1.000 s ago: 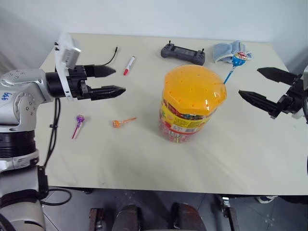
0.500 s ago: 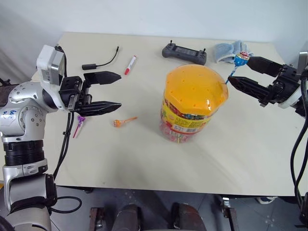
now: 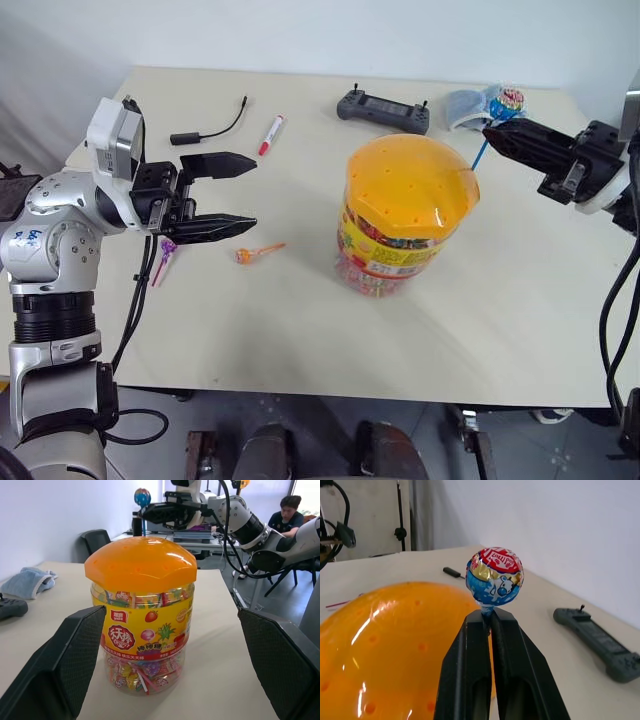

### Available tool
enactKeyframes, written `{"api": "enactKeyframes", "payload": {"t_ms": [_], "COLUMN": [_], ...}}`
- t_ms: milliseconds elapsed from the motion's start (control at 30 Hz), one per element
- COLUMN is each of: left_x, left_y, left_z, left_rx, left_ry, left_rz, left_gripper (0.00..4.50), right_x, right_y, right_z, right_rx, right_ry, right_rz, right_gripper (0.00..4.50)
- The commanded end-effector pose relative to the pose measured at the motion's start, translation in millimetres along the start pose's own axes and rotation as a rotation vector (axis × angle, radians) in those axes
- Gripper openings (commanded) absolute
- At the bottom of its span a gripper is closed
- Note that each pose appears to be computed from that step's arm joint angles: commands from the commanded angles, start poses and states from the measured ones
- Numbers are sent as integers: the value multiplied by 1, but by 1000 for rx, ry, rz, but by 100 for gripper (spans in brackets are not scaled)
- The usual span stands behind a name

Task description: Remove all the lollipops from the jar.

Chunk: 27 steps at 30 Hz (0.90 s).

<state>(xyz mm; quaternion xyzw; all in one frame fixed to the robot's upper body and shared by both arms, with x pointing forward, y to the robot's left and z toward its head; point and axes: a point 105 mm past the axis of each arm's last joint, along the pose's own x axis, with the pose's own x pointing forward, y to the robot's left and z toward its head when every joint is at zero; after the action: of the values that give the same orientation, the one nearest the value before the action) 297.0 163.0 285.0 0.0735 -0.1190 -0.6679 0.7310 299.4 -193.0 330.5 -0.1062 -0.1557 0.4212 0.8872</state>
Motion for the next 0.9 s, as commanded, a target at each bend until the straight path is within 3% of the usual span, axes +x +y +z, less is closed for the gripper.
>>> {"api": "enactKeyframes", "payload": {"t_ms": [33, 233, 367, 467, 667, 900], "left_x": [0, -2, -8, -11, -13, -11], "left_y": [-1, 1, 2, 1, 2, 3], "left_z": [8, 8, 6, 4, 0, -1], "left_rx": [35, 35, 31, 24, 10, 7], "left_ry": [-15, -9, 10, 17, 34, 37], "left_rz": [-13, -14, -2, -2, 10, 6], "left_gripper": [450, 450, 450, 450, 450, 450], "right_x": [-7, -21, -65, -94, -139, -155], "right_y": [-10, -46, -83, -89, -84, -82], "right_z": [38, 66, 1, -45, -115, -162], "right_rx": [-96, -184, -75, 4, 149, 254], "right_ry": [-110, -93, 385, 616, 887, 954], "right_rz": [-60, -260, -435, -479, -589, -692], "right_gripper": [4, 4, 4, 4, 4, 4]}}
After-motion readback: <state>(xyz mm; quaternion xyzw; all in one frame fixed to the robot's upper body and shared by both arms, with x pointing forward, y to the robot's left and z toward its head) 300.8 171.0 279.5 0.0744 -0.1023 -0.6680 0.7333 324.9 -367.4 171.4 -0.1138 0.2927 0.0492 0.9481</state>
